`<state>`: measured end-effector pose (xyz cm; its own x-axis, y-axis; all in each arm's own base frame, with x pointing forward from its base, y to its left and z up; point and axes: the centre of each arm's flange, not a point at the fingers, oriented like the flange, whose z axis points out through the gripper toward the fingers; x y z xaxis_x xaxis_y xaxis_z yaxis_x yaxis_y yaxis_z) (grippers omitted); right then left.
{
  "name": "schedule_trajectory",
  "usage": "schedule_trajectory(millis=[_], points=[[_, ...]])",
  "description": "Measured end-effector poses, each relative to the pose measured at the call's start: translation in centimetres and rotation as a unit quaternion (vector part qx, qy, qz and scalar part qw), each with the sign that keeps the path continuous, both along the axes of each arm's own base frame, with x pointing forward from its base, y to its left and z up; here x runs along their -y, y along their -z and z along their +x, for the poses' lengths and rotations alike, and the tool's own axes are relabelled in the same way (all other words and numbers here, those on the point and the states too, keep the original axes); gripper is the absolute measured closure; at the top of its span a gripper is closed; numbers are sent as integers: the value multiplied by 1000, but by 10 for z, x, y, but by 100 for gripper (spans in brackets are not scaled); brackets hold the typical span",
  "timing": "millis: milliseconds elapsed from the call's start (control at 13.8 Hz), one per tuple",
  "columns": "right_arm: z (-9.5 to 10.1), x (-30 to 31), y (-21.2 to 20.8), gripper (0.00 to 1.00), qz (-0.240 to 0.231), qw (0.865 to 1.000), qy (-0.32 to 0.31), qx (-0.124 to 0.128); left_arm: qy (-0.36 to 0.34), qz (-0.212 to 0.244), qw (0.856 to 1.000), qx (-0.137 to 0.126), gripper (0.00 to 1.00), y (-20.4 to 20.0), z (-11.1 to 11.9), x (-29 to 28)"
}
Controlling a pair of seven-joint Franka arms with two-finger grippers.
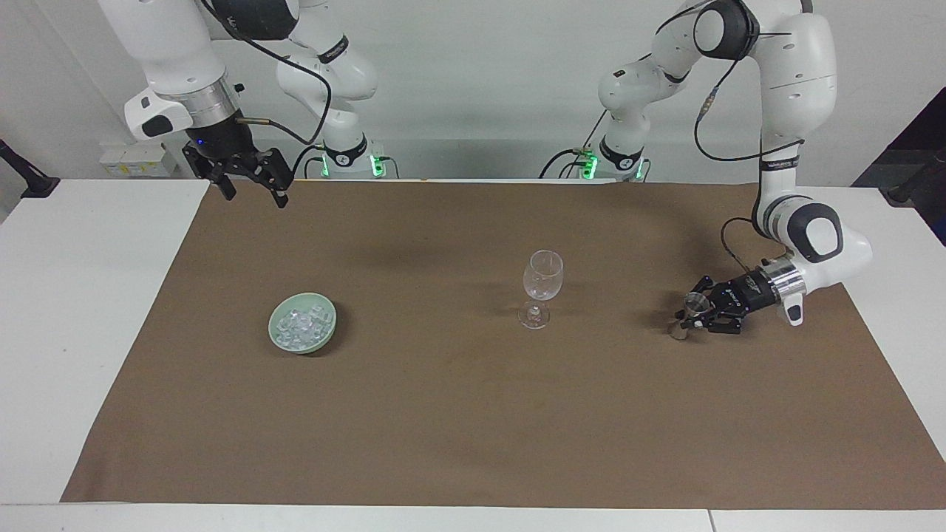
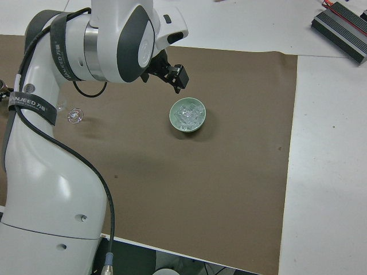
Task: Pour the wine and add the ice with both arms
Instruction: 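Lift the metal cup with the left gripper toward the clear glass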
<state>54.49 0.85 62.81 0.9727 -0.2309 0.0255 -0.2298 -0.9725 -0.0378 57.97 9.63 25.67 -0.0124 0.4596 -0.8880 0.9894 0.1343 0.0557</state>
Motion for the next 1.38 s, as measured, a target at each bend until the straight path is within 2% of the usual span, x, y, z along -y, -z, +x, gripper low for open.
schedule_trajectory(millis=[290, 654, 944, 1380], points=[[0, 0, 0, 0, 0, 1000, 0, 0, -3, 1, 1000, -1, 78, 0, -1, -3], [0, 0, 0, 0, 0, 1000, 0, 0, -19, -3, 1000, -16, 78, -15, 4, -8], [0, 0, 0, 0, 0, 1000, 0, 0, -34, 6, 999, -36, 78, -68, 15, 3], [0, 0, 0, 0, 0, 1000, 0, 0, -44, 21, 997, -63, 78, -148, 16, 41]])
